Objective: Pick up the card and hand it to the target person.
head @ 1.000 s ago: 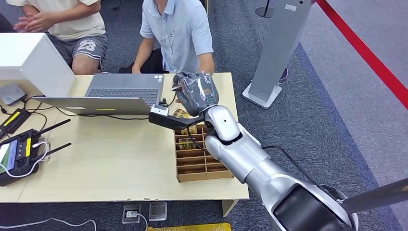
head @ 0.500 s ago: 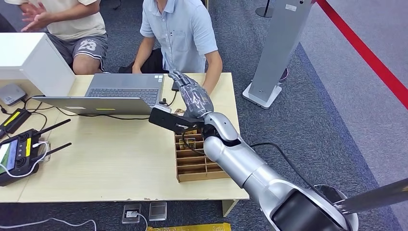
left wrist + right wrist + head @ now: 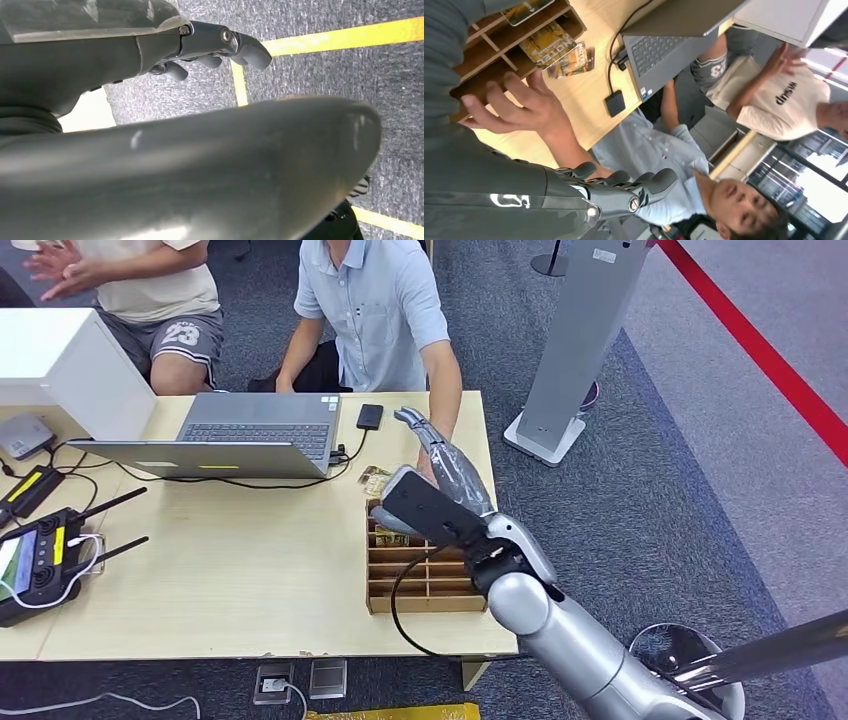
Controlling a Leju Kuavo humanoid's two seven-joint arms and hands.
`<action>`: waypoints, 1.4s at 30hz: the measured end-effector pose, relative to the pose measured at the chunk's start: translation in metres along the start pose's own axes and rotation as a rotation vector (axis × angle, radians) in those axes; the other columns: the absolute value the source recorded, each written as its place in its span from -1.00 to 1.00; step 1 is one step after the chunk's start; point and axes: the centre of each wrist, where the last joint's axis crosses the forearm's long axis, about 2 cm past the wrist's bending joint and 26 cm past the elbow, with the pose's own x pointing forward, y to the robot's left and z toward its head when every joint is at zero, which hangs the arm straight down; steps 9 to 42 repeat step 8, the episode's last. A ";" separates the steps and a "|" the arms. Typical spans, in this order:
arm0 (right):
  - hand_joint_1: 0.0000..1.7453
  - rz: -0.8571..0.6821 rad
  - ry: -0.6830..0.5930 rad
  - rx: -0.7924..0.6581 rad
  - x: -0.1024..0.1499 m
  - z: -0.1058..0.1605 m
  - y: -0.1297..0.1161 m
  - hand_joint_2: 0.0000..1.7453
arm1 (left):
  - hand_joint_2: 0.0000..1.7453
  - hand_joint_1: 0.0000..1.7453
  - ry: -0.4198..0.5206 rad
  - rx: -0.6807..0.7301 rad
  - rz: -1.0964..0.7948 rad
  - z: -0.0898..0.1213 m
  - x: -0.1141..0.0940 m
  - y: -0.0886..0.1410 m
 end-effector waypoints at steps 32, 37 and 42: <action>-1.00 0.006 -0.023 -0.024 0.005 0.039 -0.032 1.00 | -1.00 -1.00 -0.005 -0.009 0.016 0.000 0.000 0.000; -1.00 0.006 -0.023 -0.024 0.005 0.039 -0.032 1.00 | -1.00 -1.00 -0.005 -0.009 0.016 0.000 0.000 0.000; -1.00 0.006 -0.023 -0.024 0.005 0.039 -0.032 1.00 | -1.00 -1.00 -0.005 -0.009 0.016 0.000 0.000 0.000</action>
